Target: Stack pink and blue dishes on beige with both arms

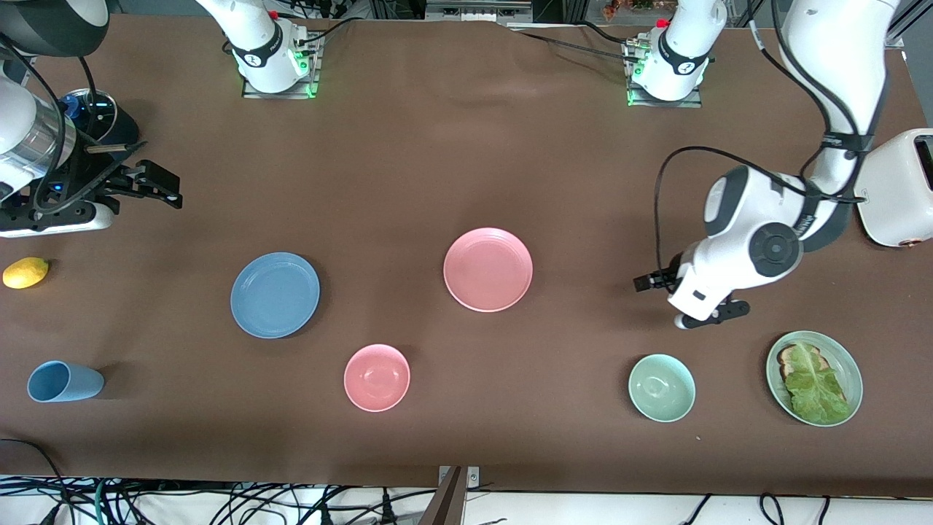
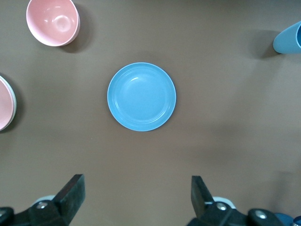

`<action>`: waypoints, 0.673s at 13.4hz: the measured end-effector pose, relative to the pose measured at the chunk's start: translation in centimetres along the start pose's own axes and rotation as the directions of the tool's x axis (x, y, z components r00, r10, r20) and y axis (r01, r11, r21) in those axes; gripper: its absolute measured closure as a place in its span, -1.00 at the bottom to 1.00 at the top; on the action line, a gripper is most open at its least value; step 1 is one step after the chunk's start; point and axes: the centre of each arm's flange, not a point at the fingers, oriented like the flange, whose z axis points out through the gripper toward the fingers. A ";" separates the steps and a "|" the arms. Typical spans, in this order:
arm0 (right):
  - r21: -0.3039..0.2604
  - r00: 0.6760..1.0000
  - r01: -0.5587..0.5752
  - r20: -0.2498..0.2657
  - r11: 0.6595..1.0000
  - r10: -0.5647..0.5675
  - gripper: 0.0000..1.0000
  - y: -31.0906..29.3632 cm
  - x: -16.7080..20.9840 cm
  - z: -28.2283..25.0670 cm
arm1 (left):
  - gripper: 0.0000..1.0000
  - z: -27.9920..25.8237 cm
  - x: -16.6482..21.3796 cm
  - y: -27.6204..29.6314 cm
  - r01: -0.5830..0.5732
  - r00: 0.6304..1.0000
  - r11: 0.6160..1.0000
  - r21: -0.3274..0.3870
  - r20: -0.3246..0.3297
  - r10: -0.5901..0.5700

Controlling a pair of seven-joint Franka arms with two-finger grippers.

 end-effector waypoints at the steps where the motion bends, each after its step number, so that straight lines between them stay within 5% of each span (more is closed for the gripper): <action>1: 0.000 1.000 -0.002 0.001 1.000 0.002 -1.00 0.1 0.0 0.0 | -1.00 -0.1 0.6 -1.9 -0.027 1.000 1.000 -0.003 0.005 0.027; 5: 0.001 1.000 -0.008 0.005 1.000 0.008 -1.00 0.5 0.1 0.3 | -1.00 -2.0 1.3 -9.2 -0.065 0.997 0.998 -0.005 0.044 0.065; 9: 0.011 0.999 -0.017 0.050 1.000 0.016 -1.00 1.2 1.5 3.3 | -1.00 -6.0 -0.3 -10.5 -0.058 0.997 0.998 0.021 0.060 0.057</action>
